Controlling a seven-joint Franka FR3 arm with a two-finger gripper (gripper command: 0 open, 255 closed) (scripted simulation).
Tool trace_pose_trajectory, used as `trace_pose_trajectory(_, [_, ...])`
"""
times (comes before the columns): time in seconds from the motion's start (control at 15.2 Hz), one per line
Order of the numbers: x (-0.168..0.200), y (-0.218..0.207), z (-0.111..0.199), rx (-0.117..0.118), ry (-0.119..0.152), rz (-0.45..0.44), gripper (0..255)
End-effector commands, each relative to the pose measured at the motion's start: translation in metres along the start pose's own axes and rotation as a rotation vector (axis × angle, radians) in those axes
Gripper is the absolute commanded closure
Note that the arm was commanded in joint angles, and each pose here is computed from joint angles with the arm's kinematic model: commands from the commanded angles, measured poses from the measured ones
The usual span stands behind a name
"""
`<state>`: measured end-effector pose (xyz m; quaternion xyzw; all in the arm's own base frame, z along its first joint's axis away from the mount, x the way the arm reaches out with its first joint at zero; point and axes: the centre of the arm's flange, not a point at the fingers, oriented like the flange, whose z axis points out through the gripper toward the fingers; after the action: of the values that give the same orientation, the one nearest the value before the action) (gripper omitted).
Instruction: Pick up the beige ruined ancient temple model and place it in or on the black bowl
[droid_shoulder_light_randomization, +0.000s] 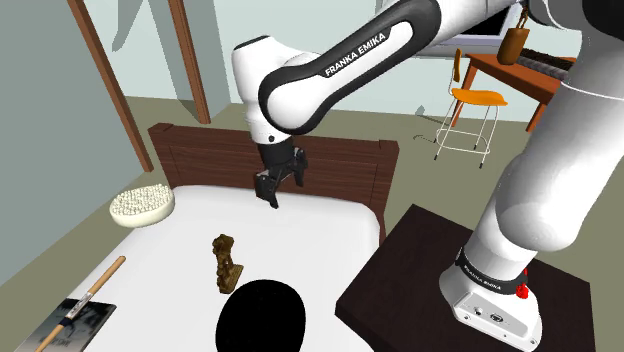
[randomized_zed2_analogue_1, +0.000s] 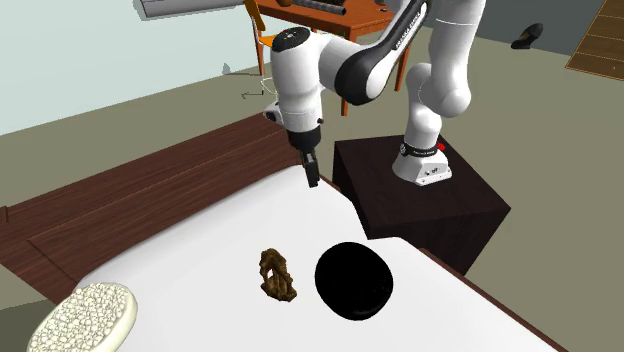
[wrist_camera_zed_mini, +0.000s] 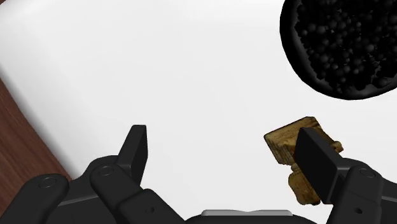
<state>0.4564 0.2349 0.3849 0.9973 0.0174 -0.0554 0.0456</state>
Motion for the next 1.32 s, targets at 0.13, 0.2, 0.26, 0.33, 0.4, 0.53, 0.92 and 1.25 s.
trace_pose_trajectory(0.13, [0.031, -0.032, 0.026, 0.005, 0.003, 0.009, 0])
trace_pose_trajectory(0.2, [0.039, -0.040, 0.032, 0.006, 0.003, 0.011, 0])
trace_pose_trajectory(0.26, [0.047, -0.049, 0.038, 0.006, 0.004, 0.013, 0])
trace_pose_trajectory(0.33, [0.055, -0.058, 0.044, 0.007, 0.005, 0.015, 0])
trace_pose_trajectory(0.4, [0.062, -0.066, 0.050, 0.008, 0.005, 0.017, 0])
trace_pose_trajectory(0.53, [0.078, -0.083, 0.062, 0.010, 0.007, 0.020, 0])
trace_pose_trajectory(0.92, [0.126, -0.134, 0.097, 0.016, 0.011, 0.032, 0])
trace_pose_trajectory(1.25, [0.135, -0.145, 0.119, 0.017, 0.012, 0.034, 0])
